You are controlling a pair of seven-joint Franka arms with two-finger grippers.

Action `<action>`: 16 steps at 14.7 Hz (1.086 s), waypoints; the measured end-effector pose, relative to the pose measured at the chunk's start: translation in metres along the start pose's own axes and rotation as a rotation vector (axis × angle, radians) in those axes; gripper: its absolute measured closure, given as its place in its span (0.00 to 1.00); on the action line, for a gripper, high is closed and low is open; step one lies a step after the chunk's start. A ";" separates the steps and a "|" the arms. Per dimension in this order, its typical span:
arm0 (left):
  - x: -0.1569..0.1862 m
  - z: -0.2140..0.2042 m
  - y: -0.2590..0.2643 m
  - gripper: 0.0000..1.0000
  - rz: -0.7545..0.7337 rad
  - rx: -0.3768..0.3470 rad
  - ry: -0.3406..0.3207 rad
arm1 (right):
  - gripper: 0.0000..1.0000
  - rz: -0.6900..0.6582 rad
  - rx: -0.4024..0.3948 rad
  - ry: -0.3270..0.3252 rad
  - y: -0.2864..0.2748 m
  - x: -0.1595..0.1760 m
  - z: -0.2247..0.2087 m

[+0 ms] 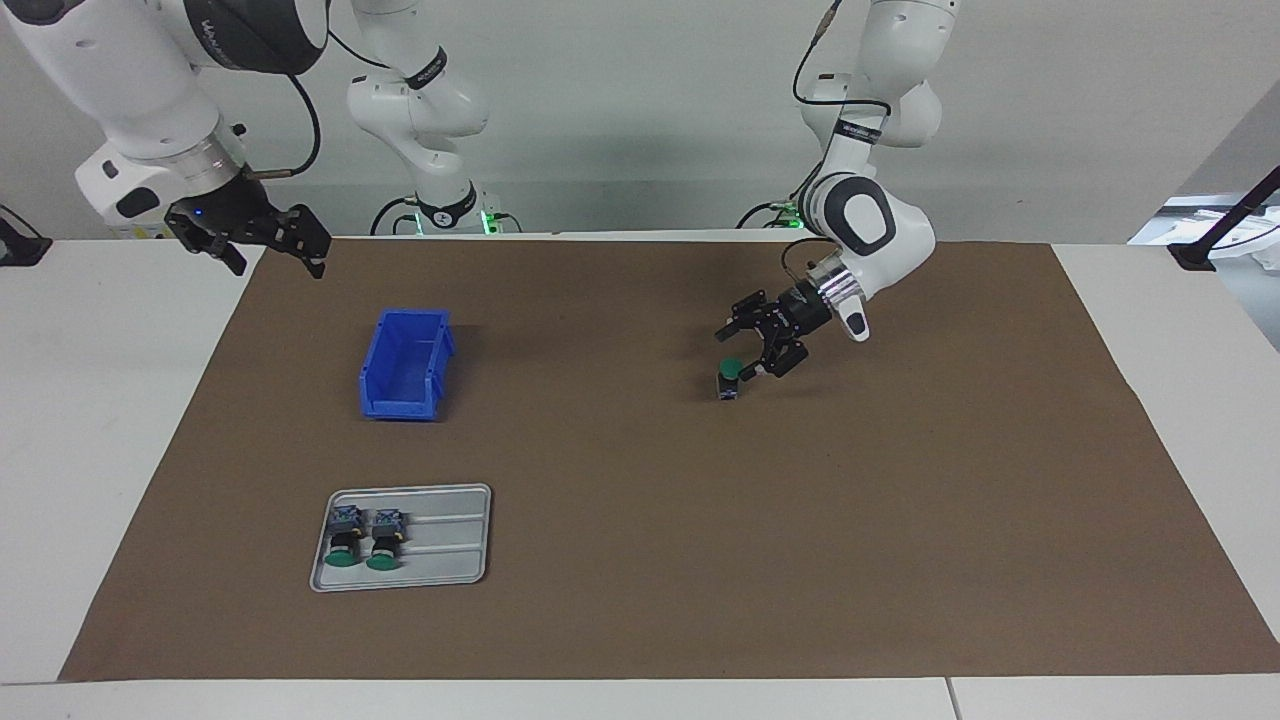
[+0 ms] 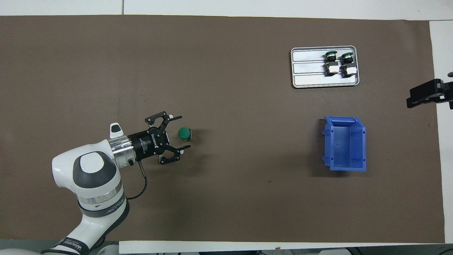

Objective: Place and press button with both arms
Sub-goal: 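Open the left gripper and draw it back from the button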

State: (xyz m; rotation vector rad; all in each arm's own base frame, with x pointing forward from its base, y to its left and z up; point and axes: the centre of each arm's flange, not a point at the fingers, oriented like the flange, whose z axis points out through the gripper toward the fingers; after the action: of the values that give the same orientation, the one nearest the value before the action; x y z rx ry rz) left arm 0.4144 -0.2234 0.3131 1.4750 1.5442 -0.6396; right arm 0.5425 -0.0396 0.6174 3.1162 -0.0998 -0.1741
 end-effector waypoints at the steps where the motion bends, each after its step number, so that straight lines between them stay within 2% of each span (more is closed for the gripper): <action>1: -0.003 -0.002 0.001 0.00 0.003 0.003 0.002 | 0.00 0.000 0.000 0.000 0.000 0.000 0.000; 11: -0.034 -0.020 0.011 0.00 0.173 0.123 0.097 | 0.00 0.000 0.000 0.000 0.000 0.000 0.000; 14: -0.048 -0.025 0.016 0.00 0.264 0.198 0.136 | 0.00 0.000 0.000 0.000 0.000 0.000 0.000; 16: -0.061 -0.029 0.027 0.00 0.334 0.268 0.189 | 0.00 0.000 0.000 0.000 0.000 0.000 0.000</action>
State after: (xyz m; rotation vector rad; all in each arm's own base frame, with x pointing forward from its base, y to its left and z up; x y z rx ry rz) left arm 0.4273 -0.2261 0.3848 1.9927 1.3407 -0.5340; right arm 0.5425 -0.0396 0.6174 3.1162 -0.0998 -0.1743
